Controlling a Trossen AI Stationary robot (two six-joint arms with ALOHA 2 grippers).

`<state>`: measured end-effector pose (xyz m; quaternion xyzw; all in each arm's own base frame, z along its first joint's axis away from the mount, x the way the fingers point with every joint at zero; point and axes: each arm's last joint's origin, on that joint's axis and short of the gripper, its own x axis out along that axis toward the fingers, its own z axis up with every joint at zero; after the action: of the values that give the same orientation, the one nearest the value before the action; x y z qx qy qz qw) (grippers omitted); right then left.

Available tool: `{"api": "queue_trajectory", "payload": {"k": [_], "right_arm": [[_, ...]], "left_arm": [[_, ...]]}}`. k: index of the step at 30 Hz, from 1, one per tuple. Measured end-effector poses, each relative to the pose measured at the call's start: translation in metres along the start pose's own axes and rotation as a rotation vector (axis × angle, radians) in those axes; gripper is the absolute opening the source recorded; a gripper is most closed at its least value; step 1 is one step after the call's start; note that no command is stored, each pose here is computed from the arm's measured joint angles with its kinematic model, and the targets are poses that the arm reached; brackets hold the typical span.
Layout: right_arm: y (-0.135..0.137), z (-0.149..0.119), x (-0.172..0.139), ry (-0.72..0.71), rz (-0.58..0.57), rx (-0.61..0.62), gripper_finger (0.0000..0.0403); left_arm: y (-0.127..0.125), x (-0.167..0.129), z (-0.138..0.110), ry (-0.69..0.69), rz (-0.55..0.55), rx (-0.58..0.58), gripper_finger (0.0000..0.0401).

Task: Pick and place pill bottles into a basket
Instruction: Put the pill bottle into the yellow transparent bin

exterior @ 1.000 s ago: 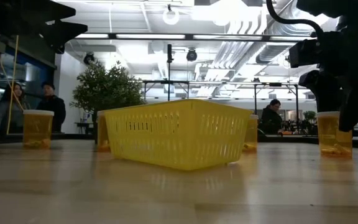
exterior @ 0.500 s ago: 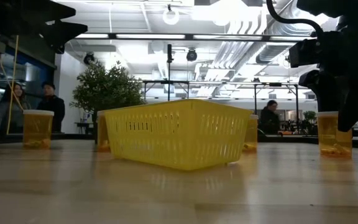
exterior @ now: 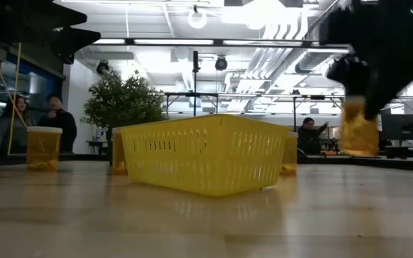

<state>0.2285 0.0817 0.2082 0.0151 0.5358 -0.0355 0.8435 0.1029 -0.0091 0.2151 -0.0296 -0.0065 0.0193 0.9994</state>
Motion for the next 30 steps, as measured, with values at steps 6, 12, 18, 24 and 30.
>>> {"api": "queue_trajectory", "payload": {"k": [6, 12, 18, 24, 30], "right_arm": [[0.007, 0.028, -0.021, -0.147, 0.033, -0.07, 0.0201], [0.012, 0.046, -0.033, -0.278, 0.069, -0.136, 0.0201], [0.016, 0.055, -0.037, -0.371, 0.101, -0.215, 0.0201], [0.012, 0.065, -0.036, -0.446, 0.13, -0.249, 0.0201], [0.01, 0.076, -0.017, -0.455, 0.186, -0.331, 0.0201]], "left_arm": [[0.0, 0.0, 0.0, 0.002, 0.0, 0.0, 0.0276], [0.0, 0.0, 0.0, 0.002, 0.0, 0.0, 0.0276], [0.0, 0.0, 0.0, 0.002, 0.0, 0.0, 0.0276], [0.0, 0.0, 0.0, 0.002, 0.0, 0.0, 0.0276], [0.0, 0.0, 0.0, 0.002, 0.0, 0.0, 0.0276]]}}
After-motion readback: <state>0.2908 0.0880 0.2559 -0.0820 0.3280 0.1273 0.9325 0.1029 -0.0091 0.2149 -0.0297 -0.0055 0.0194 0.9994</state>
